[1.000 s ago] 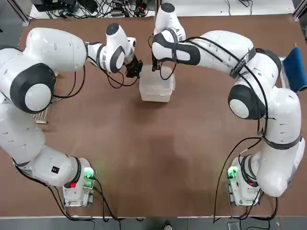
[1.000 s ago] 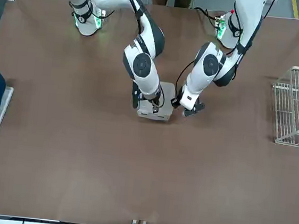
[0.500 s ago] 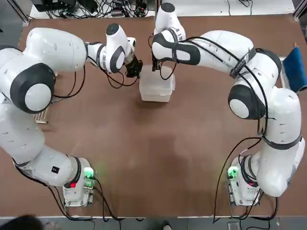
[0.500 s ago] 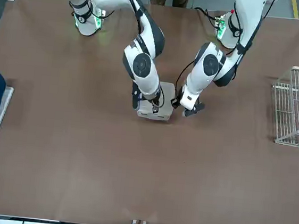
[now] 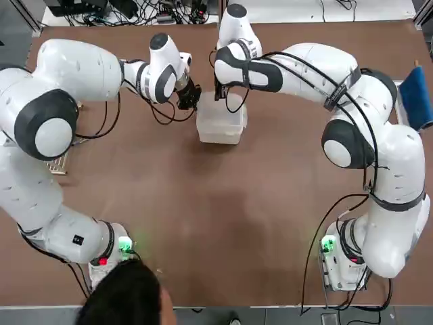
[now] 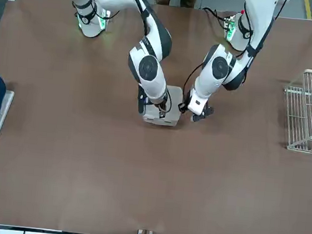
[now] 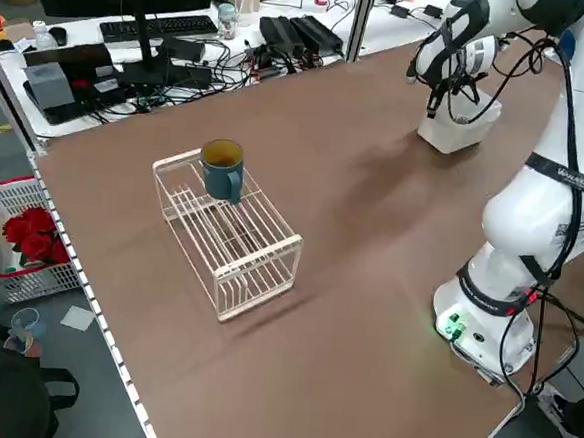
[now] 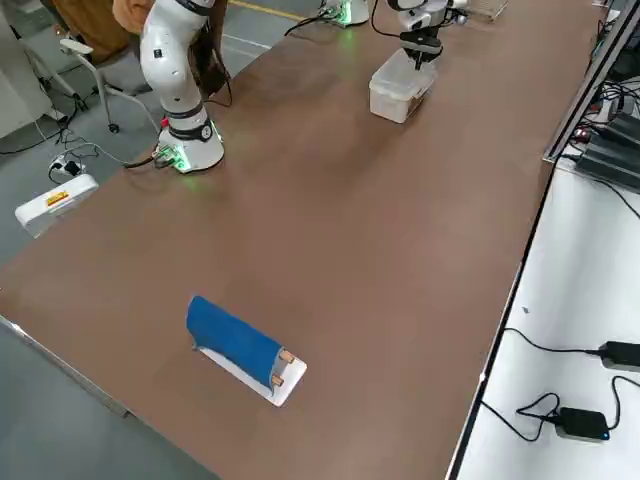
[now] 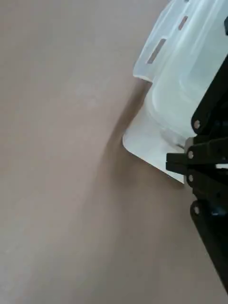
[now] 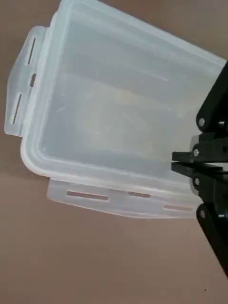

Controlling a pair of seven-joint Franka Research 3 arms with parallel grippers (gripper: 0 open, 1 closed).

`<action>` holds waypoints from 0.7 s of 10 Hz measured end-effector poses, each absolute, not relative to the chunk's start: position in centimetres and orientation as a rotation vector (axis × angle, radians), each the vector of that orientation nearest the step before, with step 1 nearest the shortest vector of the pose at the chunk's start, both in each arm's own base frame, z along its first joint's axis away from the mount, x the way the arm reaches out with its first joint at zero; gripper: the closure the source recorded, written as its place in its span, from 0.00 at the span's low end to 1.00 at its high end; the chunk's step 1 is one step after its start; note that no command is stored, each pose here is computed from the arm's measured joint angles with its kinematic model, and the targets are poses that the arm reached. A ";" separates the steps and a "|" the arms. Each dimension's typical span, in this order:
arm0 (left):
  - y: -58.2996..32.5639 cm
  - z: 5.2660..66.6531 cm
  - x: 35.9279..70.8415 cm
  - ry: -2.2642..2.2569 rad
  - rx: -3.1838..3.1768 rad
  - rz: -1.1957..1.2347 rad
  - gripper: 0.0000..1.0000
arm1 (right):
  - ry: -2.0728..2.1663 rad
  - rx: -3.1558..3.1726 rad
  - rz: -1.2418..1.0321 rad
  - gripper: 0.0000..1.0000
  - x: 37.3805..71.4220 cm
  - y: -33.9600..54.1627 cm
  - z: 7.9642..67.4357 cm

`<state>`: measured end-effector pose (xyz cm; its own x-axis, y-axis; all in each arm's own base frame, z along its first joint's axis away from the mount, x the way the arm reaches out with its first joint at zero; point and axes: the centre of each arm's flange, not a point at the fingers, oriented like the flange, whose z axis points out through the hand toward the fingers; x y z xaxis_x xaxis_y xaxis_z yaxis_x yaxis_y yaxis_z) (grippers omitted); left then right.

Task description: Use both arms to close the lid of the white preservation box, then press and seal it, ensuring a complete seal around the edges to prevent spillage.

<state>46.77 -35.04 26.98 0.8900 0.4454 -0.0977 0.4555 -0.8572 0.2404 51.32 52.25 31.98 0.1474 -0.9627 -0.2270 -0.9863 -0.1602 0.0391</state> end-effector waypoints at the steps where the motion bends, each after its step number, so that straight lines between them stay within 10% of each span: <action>1: -35.0 27.0 46.8 0.682 2.799 -0.056 0.99 | 1.954 -2.287 0.301 0.93 51.3 52.3 32.0; 7: -35.1 27.1 46.8 0.699 2.794 -0.056 0.99 | 1.954 -2.287 0.298 0.93 51.4 52.2 32.0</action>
<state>46.84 -35.08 27.07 0.8836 0.4574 -0.0999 0.4675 -0.8504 0.2412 51.38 52.19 32.04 0.1479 -0.9630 -0.2253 -0.9864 -0.1602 0.0372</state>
